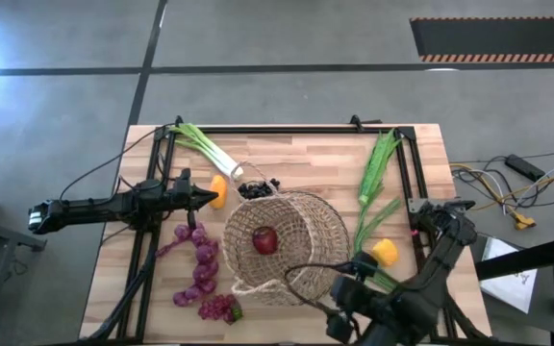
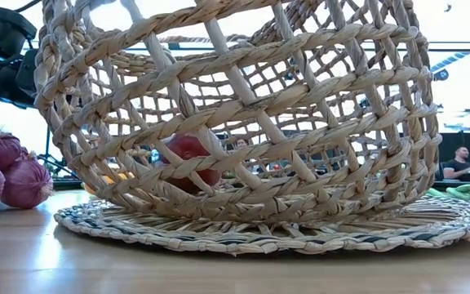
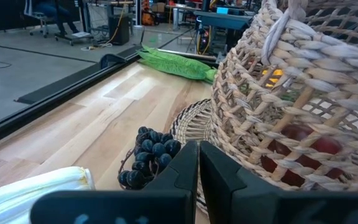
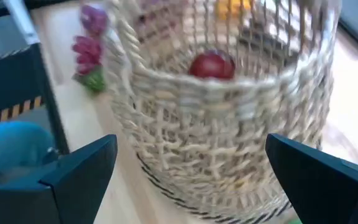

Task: Build produce basket
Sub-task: Put the leaf lettuce into the basket

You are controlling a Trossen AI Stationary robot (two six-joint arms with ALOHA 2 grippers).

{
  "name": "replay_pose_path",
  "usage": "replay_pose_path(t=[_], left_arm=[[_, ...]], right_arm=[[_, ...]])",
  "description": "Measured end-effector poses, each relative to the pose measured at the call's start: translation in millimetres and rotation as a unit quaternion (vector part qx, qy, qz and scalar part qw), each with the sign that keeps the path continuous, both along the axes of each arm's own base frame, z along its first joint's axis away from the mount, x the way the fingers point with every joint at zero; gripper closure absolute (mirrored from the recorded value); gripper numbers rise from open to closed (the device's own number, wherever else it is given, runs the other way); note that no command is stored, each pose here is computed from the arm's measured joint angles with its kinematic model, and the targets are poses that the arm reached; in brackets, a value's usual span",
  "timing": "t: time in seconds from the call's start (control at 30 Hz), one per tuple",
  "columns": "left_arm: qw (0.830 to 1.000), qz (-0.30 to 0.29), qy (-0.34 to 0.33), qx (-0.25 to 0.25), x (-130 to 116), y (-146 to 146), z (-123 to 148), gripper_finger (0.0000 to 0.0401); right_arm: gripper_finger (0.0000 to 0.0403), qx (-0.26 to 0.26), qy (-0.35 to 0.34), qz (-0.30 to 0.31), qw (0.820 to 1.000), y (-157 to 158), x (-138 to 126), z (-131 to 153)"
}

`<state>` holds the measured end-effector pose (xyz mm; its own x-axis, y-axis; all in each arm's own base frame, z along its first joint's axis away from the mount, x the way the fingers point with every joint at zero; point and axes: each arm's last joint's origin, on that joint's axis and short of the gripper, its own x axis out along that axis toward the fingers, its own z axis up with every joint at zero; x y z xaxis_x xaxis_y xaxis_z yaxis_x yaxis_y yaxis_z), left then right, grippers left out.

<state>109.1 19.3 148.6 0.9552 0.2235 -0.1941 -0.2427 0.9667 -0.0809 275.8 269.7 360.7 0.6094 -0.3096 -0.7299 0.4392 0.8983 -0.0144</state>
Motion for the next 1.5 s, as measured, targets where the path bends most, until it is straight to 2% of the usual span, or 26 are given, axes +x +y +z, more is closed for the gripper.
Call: replay_pose_path(t=[0.07,0.17,0.23,0.37,0.5,0.6,0.77,0.83,0.87,0.93,1.03,1.17,1.23,1.3,1.5], left_arm=[[1.0,0.0,-0.001,0.0,-0.1,0.0,0.2,0.0401],[1.0,0.0,0.0,0.0,-0.1,0.0,0.0,0.0401],[1.0,0.002,-0.001,0.0,-0.1,0.1,0.1,0.0401],[1.0,0.003,0.0,0.001,-0.1,0.1,0.0,0.0401],[1.0,0.003,0.0,0.001,-0.1,0.1,0.1,0.0401],[1.0,0.003,-0.001,0.001,-0.1,0.1,0.2,0.0401],[1.0,0.003,-0.001,0.001,-0.1,0.1,0.2,0.0401],[1.0,0.003,-0.001,0.001,-0.1,0.1,0.2,0.0401],[1.0,0.003,-0.001,0.001,-0.1,0.1,0.2,0.0401],[1.0,0.003,-0.001,0.001,-0.1,0.1,0.2,0.0401],[1.0,0.002,-0.001,0.001,-0.1,0.1,0.2,0.0401],[1.0,0.003,-0.001,0.001,-0.1,0.1,0.2,0.0401],[1.0,0.003,-0.001,0.001,-0.1,0.1,0.2,0.0401],[1.0,0.002,-0.001,0.001,-0.1,0.1,0.2,0.0401],[1.0,0.002,-0.001,0.001,-0.1,0.1,0.2,0.0401]], right_arm=[[0.0003,-0.002,0.036,-0.057,0.998,-12.2,5.1,-17.9],[0.0003,-0.01,0.106,-0.093,0.99,-37.1,15.7,-46.8],[0.0003,-0.002,0.131,-0.138,0.982,-58.2,22.8,-59.9],[0.0003,0.005,0.164,-0.18,0.97,-109.6,15.7,-51.0],[0.0003,0.032,0.139,-0.197,0.97,-146.5,-1.1,-27.6],[0.0003,0.088,0.099,-0.192,0.972,-161.6,-19.8,-4.0],[0.0003,0.173,0.041,-0.133,0.975,-161.7,-32.9,20.0],[0.0003,0.186,0.022,-0.105,0.977,-159.8,-37.9,30.5],[0.0003,0.188,0.008,-0.099,0.977,-160.9,-40.0,36.3],[0.0003,0.159,-0.016,-0.107,0.981,-165.5,-43.8,43.6],[0.0003,0.082,-0.038,-0.175,0.98,-180.5,-47.0,43.4],[0.0003,0.042,0.01,-0.298,0.954,-222.1,-47.5,28.5],[0.0003,0.039,0.026,-0.335,0.941,-247.9,-44.2,18.2],[0.0003,0.059,0.055,-0.367,0.927,-277.5,-41.6,6.6],[0.0003,0.126,0.15,-0.492,0.848,-373.0,-71.4,-30.4]])
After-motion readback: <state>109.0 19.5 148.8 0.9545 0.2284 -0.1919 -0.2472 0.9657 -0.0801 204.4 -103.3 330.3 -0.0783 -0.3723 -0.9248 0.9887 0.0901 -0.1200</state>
